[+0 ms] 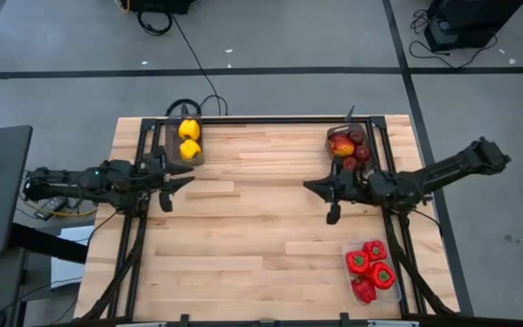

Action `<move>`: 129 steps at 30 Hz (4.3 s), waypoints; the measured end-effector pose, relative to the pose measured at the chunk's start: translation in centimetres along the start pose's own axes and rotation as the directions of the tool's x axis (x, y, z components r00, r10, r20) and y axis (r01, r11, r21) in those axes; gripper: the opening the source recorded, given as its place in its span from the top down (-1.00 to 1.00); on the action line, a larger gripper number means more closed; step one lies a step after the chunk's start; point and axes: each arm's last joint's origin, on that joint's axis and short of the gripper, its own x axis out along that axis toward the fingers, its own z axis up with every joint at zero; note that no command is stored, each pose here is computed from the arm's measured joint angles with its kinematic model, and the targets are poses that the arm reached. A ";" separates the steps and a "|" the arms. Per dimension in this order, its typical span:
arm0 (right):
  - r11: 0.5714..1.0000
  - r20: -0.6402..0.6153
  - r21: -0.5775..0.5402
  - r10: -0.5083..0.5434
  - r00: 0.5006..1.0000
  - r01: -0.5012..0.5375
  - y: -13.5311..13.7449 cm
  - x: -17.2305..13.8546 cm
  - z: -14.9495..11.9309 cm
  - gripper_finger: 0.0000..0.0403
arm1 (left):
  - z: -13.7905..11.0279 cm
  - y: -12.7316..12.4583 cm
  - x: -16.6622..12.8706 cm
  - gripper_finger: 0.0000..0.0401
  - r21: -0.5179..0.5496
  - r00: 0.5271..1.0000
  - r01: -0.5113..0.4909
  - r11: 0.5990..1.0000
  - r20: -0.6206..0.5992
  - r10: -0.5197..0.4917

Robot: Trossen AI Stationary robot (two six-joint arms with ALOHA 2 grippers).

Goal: Sort produce into baskets
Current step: Return to Home Position

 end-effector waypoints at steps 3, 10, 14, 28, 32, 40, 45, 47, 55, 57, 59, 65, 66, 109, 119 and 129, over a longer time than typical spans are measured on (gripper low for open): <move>1.000 -0.030 -0.015 0.006 1.000 -0.007 0.6 -0.9 -0.1 0.97 | -0.5 0.2 -0.3 0.35 0.016 0.999 -0.033 0.999 -0.038 0.033; 0.998 -0.102 -0.063 0.014 0.995 -0.020 1.1 -2.3 -0.6 0.97 | -1.0 0.2 -0.1 0.35 0.030 0.997 -0.060 0.998 -0.051 0.061; 0.997 -0.087 -0.069 0.027 0.996 -0.033 1.0 -2.4 -1.6 0.97 | -3.2 0.2 0.7 0.35 0.021 0.997 -0.060 0.998 -0.038 0.061; 0.991 -0.020 -0.080 -0.107 0.994 0.105 -2.4 -5.3 -6.1 0.96 | -5.6 0.5 1.5 0.35 -0.010 0.989 -0.147 0.989 0.013 0.147; 0.949 -0.015 0.155 -0.275 0.961 0.274 -3.2 -5.7 -7.2 0.92 | -5.7 0.6 1.5 0.35 0.018 0.983 -0.184 0.983 0.002 0.184; 0.992 0.019 0.058 -0.117 0.993 0.115 -2.9 -6.0 -6.7 0.94 | -4.8 0.5 1.4 0.35 0.003 0.981 -0.177 0.984 0.086 0.177; 0.999 0.085 0.039 -0.007 0.996 0.004 -3.0 -6.8 -5.6 0.92 | -4.4 0.5 1.3 0.35 0.002 0.978 -0.169 0.986 0.125 0.168; 0.998 0.115 0.038 0.035 0.993 -0.039 -3.0 -7.1 -5.2 0.91 | -4.5 0.4 1.3 0.35 0.004 0.982 -0.149 0.989 0.118 0.147; 0.991 0.162 0.035 0.122 0.979 -0.130 -3.4 -7.7 -4.5 0.93 | -4.5 0.3 1.4 0.35 0.019 0.989 -0.100 0.995 0.110 0.098; 0.993 0.160 0.027 0.111 0.981 -0.117 -3.6 -7.8 -4.5 0.93 | -4.5 0.3 1.4 0.35 0.038 0.988 -0.104 0.994 0.117 0.099; 0.996 0.151 0.011 0.082 0.985 -0.085 -3.9 -7.9 -4.6 0.92 | -4.3 0.4 1.3 0.35 0.062 0.985 -0.125 0.990 0.131 0.116; 0.997 0.098 0.035 0.062 0.993 -0.065 -4.6 -8.3 -5.1 0.92 | -4.5 0.5 1.4 0.35 0.086 0.989 -0.110 0.990 0.112 0.100; 0.997 0.095 0.035 0.069 0.993 -0.073 -4.7 -8.4 -5.1 0.92 | -4.6 0.5 1.4 0.35 0.093 0.991 -0.097 0.991 0.098 0.088; 0.988 0.111 0.117 0.089 0.990 -0.102 -5.7 -9.9 -8.7 0.92 | -8.4 1.3 -0.1 0.35 -0.013 0.992 -0.065 0.998 0.111 0.066; 0.991 0.103 0.125 0.036 0.994 -0.049 -5.8 -9.9 -8.8 0.92 | -8.3 1.2 -0.3 0.35 0.007 0.997 -0.033 0.999 0.066 0.033; 0.987 0.104 0.151 0.045 0.994 -0.061 -5.8 -9.9 -8.8 0.92 | -8.4 0.6 -0.2 0.35 0.061 0.982 0.170 0.983 0.078 -0.175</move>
